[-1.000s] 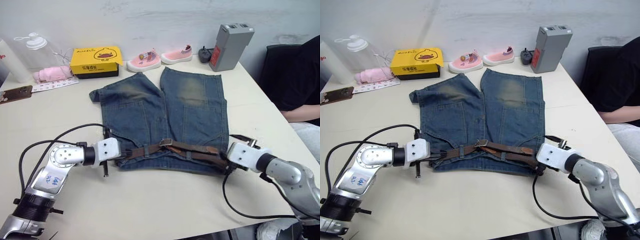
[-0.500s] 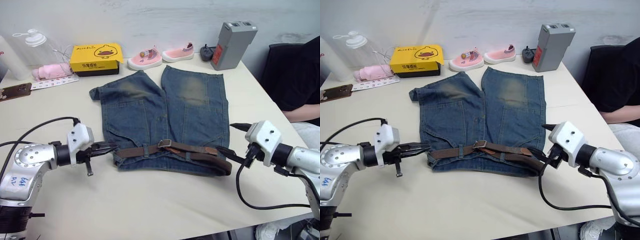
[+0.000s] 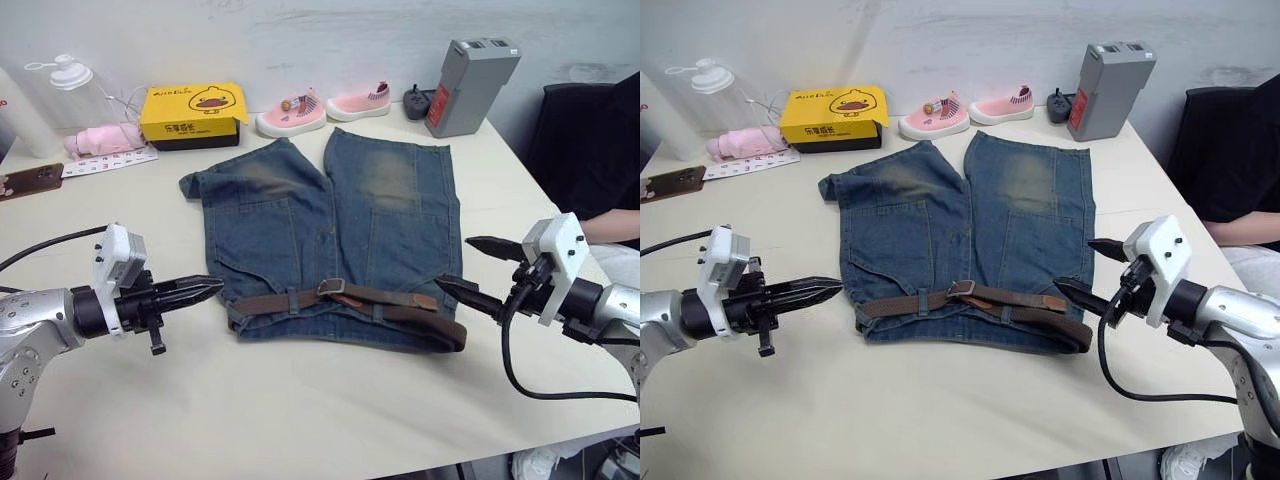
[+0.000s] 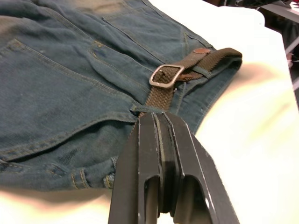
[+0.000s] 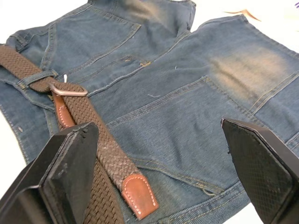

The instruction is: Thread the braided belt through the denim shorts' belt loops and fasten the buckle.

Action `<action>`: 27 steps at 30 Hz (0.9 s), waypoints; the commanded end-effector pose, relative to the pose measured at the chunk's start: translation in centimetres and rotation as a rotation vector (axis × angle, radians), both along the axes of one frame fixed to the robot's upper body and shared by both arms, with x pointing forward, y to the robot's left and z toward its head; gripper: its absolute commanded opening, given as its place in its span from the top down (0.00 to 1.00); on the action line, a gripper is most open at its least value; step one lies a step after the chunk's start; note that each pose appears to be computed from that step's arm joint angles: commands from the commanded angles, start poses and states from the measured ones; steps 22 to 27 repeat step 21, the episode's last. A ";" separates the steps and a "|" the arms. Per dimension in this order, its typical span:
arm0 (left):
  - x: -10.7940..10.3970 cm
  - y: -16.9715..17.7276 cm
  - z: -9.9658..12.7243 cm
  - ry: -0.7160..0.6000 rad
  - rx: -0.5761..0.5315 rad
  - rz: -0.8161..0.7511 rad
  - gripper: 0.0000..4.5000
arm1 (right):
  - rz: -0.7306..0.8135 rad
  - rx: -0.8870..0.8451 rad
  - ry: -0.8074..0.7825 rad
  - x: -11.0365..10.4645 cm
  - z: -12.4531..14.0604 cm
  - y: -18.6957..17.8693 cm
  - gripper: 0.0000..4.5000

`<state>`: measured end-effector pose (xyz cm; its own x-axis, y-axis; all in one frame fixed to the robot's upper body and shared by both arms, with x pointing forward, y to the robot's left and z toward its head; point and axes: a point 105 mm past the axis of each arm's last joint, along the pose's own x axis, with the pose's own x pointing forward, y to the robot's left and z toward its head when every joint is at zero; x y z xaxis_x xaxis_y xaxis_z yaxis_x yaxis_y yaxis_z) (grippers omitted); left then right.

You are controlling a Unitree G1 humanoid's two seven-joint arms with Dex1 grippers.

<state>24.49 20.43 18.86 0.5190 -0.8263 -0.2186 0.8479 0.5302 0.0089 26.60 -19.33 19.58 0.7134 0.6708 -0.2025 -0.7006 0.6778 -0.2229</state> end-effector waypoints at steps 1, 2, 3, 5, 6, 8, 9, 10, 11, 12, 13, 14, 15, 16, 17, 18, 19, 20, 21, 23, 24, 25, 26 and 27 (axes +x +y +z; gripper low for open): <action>-0.2 -0.3 1.3 -0.068 0.010 0.006 0.74 | 0.010 -0.016 -0.042 0.0 1.0 0.4 0.00; -0.2 -0.3 1.3 -0.081 0.034 0.009 0.64 | 0.016 -0.022 -0.037 -0.1 0.9 0.4 0.00; -0.2 -0.3 1.3 -0.090 0.049 0.012 0.56 | 0.020 -0.027 -0.032 -0.2 0.8 0.4 0.00; -0.4 -0.6 1.1 -0.099 0.088 0.001 0.38 | 0.017 -0.037 -0.036 -0.3 0.9 0.3 0.00; -0.5 -0.7 1.1 -0.099 0.093 -0.003 0.38 | 0.022 -0.027 -0.031 -0.4 1.0 0.3 0.00; -0.6 -0.9 1.1 -0.101 0.095 -0.007 0.38 | 0.032 -0.012 -0.022 -0.6 1.0 0.4 0.00; -0.6 -1.0 0.9 -0.104 0.100 -0.009 0.38 | 0.039 -0.013 -0.011 -0.7 0.9 0.5 0.00; -0.6 -1.1 0.9 -0.107 0.103 -0.010 0.38 | 0.044 -0.018 -0.002 -0.8 0.7 0.5 0.00; -0.6 -1.1 0.8 -0.109 0.105 -0.010 0.38 | 0.048 -0.022 0.005 -0.9 0.6 0.5 0.00; -0.6 -1.2 0.8 -0.112 0.105 -0.010 0.38 | 0.051 -0.024 0.012 -0.9 0.5 0.5 0.00; -0.6 -1.2 0.8 -0.113 0.104 -0.009 0.38 | 0.052 -0.025 0.014 -1.0 0.4 0.5 0.00; -0.6 -1.2 0.7 -0.114 0.103 -0.009 0.38 | 0.052 -0.025 0.016 -1.0 0.4 0.5 0.00; -0.5 -1.2 0.8 -0.118 0.103 -0.008 0.38 | 0.052 -0.026 0.017 -0.9 0.4 0.5 0.00; -0.5 -1.2 0.8 -0.121 0.103 -0.008 0.38 | 0.052 -0.027 0.017 -0.9 0.4 0.5 0.00; -0.5 -1.2 0.8 -0.122 0.101 -0.008 0.38 | 0.053 -0.028 0.017 -0.9 0.4 0.5 0.00; -0.5 -1.2 0.8 -0.123 0.099 -0.008 0.38 | 0.054 -0.028 0.017 -0.8 0.4 0.5 0.00; -0.5 -1.2 0.8 -0.124 0.099 -0.011 0.38 | 0.055 -0.027 0.017 -0.8 0.4 0.6 0.00; -0.5 -1.2 0.8 -0.126 0.098 -0.012 0.38 | 0.056 -0.027 0.017 -0.8 0.4 0.6 0.00; -0.4 -1.2 1.0 -0.134 0.090 -0.010 0.38 | 0.058 -0.026 0.018 -0.9 0.4 0.6 0.00; -0.4 -1.2 1.0 -0.134 0.090 -0.010 0.38 | 0.058 -0.026 0.018 -0.9 0.4 0.6 0.00; -0.4 -1.2 1.0 -0.134 0.090 -0.010 0.38 | 0.058 -0.026 0.018 -0.9 0.4 0.6 0.00; -0.4 -1.2 1.0 -0.134 0.090 -0.010 0.38 | 0.058 -0.026 0.018 -0.9 0.4 0.6 0.00; -0.4 -1.2 1.0 -0.134 0.090 -0.010 0.38 | 0.058 -0.026 0.018 -0.9 0.4 0.6 0.00; -0.4 -1.2 1.0 -0.134 0.090 -0.010 0.38 | 0.058 -0.026 0.018 -0.9 0.4 0.6 0.00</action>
